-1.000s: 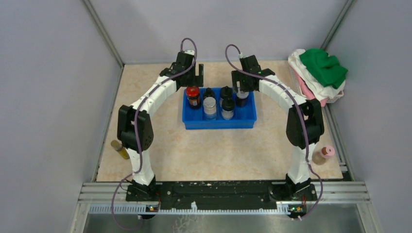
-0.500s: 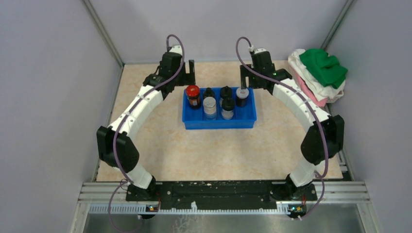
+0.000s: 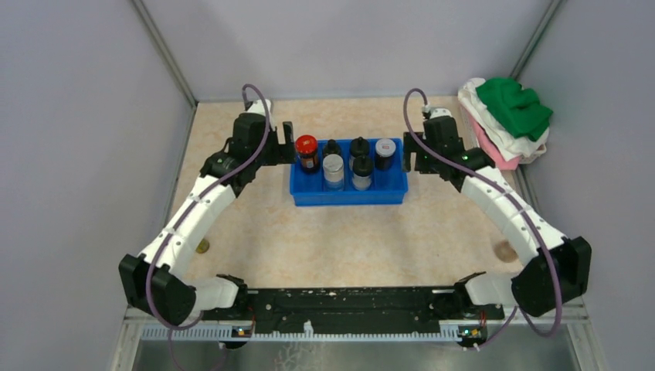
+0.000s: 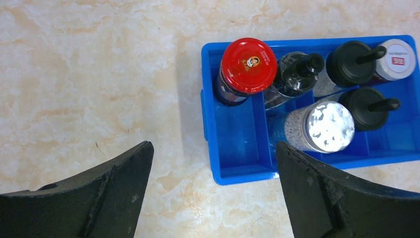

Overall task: Organize the condiment bottles
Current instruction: Pick up the bottle from the corner of the board.

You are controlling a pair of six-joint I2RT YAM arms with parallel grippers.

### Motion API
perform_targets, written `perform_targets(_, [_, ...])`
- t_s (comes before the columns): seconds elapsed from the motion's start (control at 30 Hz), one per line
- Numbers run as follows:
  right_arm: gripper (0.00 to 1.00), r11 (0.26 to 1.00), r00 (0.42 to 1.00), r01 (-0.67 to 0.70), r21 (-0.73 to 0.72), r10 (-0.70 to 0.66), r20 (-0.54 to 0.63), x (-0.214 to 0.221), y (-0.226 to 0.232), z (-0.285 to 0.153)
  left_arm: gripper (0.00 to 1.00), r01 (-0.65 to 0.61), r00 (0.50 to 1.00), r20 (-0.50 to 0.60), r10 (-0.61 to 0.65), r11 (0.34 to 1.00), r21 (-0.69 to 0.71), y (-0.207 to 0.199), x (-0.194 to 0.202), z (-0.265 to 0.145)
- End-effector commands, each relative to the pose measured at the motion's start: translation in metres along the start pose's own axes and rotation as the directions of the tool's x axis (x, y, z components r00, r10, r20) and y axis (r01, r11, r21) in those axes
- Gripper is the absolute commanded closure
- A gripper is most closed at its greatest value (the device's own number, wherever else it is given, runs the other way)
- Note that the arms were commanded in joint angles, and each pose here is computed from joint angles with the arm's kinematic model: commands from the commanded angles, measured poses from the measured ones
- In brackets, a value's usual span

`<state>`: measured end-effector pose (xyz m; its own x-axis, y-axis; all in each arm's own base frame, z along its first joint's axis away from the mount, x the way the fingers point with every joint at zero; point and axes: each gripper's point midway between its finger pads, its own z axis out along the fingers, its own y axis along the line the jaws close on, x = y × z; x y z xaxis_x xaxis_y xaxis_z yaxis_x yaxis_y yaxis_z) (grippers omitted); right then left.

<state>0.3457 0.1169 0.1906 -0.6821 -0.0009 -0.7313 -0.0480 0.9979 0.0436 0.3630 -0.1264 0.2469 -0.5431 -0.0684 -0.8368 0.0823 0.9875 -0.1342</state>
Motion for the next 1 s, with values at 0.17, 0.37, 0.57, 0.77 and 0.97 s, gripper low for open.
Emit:
perform_targets(0.17, [0.22, 0.963, 0.984, -0.18, 0.2, 0.171, 0.058, 0.017, -0.062, -0.072, 0.01, 0.042, 0.999, 0.004, -0.043, 0.997, 0.062, -0.003, 0.015, -0.033])
perform_targets(0.37, [0.22, 0.861, 0.967, -0.227, 0.455, 0.253, 0.005, 0.063, -0.113, -0.115, 0.01, 0.037, 0.999, -0.019, -0.035, 0.992, 0.123, -0.012, 0.023, -0.033])
perform_targets(0.57, [0.22, 0.732, 0.91, -0.341, 0.59, 0.414, 0.012, 0.1, -0.15, -0.149, 0.01, 0.041, 0.999, -0.038, -0.034, 0.979, 0.197, -0.026, 0.032, -0.022])
perform_targets(0.77, [0.25, 0.611, 0.792, -0.482, 0.628, 0.61, 0.016, 0.126, -0.161, -0.151, 0.01, 0.048, 0.996, -0.084, -0.03, 0.973, 0.225, -0.034, 0.042, -0.01])
perform_targets(0.97, [0.26, 0.504, 0.709, -0.523, 0.687, 0.705, 0.022, 0.148, -0.168, -0.14, 0.01, 0.04, 0.996, -0.082, -0.023, 0.979, 0.202, -0.026, 0.043, -0.008])
